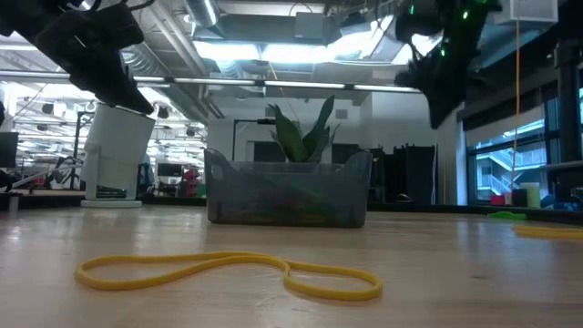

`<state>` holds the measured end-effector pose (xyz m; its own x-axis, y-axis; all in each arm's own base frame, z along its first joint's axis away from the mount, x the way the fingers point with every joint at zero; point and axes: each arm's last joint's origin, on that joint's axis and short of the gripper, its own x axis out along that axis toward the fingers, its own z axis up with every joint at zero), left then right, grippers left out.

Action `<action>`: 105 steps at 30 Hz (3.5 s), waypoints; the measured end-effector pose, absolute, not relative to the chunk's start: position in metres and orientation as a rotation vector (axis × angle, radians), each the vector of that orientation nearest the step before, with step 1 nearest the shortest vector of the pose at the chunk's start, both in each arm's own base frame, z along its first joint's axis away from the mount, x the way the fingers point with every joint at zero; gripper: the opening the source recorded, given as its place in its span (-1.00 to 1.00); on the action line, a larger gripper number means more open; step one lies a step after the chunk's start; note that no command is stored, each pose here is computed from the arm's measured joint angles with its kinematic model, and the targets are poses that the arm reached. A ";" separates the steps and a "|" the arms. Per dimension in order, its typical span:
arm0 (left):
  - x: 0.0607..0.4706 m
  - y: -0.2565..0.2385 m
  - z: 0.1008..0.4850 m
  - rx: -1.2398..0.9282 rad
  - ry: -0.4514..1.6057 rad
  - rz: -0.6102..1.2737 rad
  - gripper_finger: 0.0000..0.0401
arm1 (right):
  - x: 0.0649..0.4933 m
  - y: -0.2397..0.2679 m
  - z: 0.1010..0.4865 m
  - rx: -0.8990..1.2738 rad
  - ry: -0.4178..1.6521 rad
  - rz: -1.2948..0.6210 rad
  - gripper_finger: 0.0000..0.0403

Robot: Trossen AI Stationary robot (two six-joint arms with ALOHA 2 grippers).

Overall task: Pick and place rubber bands into bin
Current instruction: Put the green rubber band into the black bin

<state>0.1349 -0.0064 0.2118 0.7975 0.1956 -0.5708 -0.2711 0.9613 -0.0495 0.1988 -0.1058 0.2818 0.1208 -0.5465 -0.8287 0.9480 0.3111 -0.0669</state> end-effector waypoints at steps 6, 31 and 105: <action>0.132 -0.006 0.214 -0.090 0.579 0.234 -0.99 | 0.179 -0.139 0.256 0.736 1.098 -1.252 -0.91; 0.132 -0.007 0.214 -0.257 0.561 0.267 -0.99 | 0.103 -0.177 0.136 0.977 1.379 -1.391 -0.19; 0.115 0.008 0.174 -0.088 0.064 0.054 -0.99 | 0.373 -0.021 0.303 0.316 0.838 -0.443 -1.00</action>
